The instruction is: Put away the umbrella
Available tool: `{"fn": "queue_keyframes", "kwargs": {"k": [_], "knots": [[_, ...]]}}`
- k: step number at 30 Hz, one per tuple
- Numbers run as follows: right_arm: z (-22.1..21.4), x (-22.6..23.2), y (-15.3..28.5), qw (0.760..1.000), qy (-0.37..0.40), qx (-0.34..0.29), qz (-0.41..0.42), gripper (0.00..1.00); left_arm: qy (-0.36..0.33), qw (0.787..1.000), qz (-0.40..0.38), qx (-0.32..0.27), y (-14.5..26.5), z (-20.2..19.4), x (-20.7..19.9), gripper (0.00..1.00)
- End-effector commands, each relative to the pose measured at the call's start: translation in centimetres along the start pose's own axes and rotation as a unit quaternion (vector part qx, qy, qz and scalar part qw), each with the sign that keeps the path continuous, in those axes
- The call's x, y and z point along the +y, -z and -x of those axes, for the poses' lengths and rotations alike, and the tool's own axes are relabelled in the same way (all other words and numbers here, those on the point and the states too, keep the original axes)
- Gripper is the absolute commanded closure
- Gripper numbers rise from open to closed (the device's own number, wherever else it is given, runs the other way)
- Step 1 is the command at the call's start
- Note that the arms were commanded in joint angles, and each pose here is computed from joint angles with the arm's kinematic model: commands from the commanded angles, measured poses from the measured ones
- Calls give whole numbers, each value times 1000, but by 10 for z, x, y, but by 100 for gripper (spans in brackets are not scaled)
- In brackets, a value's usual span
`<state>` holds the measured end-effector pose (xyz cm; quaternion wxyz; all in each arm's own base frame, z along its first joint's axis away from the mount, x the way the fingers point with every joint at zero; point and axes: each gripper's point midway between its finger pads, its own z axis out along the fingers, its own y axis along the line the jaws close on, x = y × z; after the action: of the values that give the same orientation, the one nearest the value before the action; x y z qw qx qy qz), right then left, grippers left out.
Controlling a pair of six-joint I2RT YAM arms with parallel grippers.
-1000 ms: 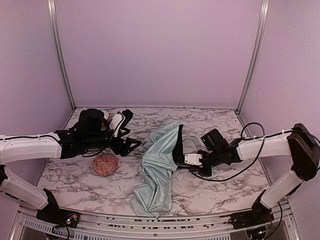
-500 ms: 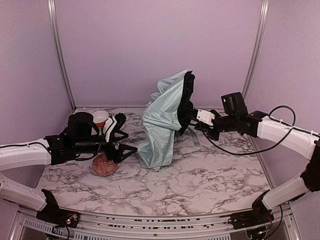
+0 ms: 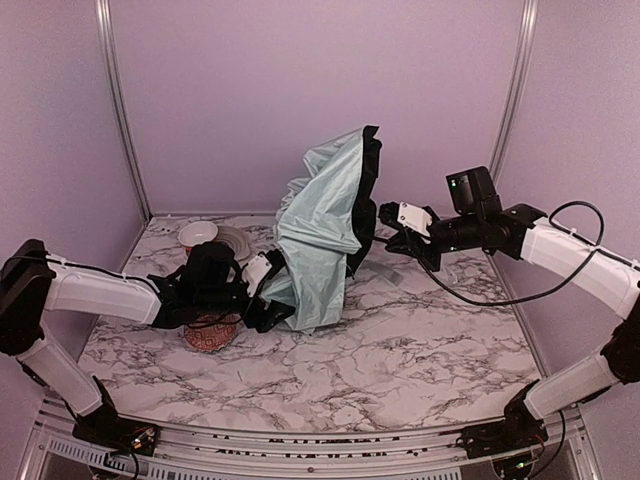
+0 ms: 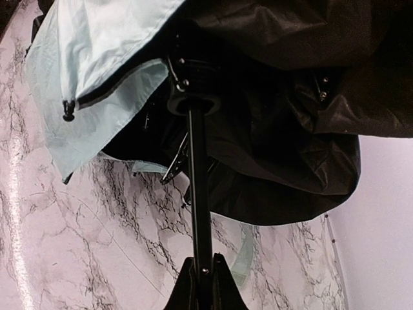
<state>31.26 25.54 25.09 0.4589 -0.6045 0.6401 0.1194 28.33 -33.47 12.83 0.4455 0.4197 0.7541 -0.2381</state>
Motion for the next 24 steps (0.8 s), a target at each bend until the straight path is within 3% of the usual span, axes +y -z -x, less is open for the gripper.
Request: {"fn": "queue_keyframes", "kwargs": {"k": [1,5,7,11,14,18,24], "knots": [[39,-6,18,998,4,-65,5,100,-13,996,-8,-92,-8,51,0,30],[32,-9,15,999,8,-51,-6,100,-21,992,-25,-121,-17,61,-4,76],[33,-15,15,998,8,-53,-16,100,-26,991,-17,-129,-24,61,1,91],[44,-28,17,997,20,-67,-35,100,-27,986,32,-162,-36,75,29,93],[54,-25,22,995,53,-80,-29,100,-28,969,80,-230,-30,103,57,92],[34,17,14,994,86,-61,6,100,-37,949,101,-297,-27,124,76,85],[-16,103,-6,988,119,-29,91,100,-98,942,27,-321,-40,110,48,82]]}}
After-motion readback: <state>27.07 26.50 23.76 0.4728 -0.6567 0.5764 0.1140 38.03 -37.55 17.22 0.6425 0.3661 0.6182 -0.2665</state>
